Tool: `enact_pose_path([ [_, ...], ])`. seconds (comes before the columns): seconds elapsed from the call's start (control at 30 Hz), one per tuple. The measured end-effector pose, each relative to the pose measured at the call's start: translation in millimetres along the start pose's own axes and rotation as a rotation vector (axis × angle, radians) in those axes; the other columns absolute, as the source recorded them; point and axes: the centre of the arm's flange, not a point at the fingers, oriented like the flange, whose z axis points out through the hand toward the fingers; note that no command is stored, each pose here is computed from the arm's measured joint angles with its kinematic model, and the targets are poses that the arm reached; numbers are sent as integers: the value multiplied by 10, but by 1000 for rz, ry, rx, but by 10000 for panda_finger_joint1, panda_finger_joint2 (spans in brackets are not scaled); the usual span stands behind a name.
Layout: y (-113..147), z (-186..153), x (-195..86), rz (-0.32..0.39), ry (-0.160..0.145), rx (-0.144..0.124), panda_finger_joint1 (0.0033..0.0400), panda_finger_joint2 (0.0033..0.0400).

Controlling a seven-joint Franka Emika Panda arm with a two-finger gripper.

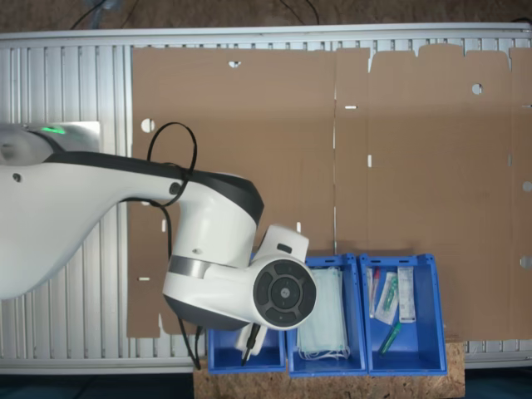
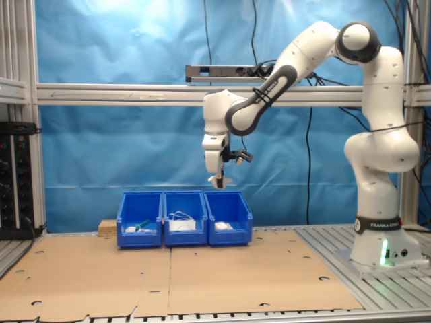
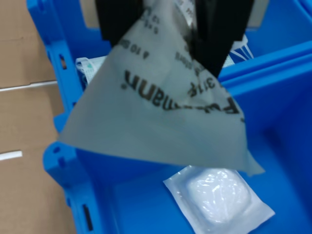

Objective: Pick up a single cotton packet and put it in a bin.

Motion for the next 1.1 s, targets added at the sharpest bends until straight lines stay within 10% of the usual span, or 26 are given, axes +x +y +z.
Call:
enact_pose_path([
  [1.1,-376,138,-264,-130,15,25,66,66],
])
